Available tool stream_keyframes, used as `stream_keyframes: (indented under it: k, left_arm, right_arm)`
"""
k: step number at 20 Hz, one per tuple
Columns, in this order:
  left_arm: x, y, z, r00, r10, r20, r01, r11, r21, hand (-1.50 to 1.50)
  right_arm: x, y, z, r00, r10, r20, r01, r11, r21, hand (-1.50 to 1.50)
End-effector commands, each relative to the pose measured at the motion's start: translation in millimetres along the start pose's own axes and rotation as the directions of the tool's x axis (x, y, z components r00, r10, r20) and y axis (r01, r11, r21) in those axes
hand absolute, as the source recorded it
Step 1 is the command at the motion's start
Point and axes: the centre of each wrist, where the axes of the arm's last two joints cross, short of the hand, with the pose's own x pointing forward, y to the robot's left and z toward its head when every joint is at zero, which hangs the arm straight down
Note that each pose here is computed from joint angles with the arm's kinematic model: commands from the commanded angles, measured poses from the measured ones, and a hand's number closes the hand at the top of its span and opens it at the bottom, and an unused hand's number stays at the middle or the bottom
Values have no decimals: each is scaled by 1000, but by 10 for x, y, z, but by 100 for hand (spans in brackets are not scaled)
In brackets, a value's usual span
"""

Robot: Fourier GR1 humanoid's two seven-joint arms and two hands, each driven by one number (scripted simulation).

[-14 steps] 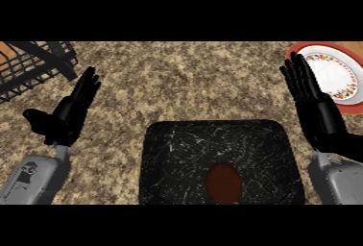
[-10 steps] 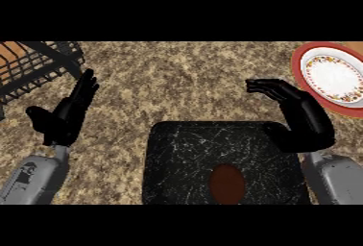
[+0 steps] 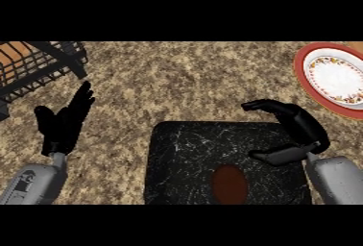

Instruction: Pick the cupcake from the tray and place it in the plate

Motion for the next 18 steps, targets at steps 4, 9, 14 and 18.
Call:
stream_keyframes:
  k: [4,9,14,18]
  left_arm:
    - [-69,45,-65,999,1,-45,-1,1000,7,0]
    - [-89,47,219,999,-1,-47,1,1000,11,0]
    - [35,5,192,999,2,-37,-1,1000,30,0]
    - [37,53,173,999,5,-34,-5,1000,21,0]
  right_arm:
    - [-184,-137,133,992,123,6,-119,948,294,-150]
    - [33,-110,156,968,250,-10,-229,900,370,-150]
    - [258,-37,90,950,313,-14,-279,865,417,-150]
    - [368,88,21,919,389,-58,-306,801,515,-150]
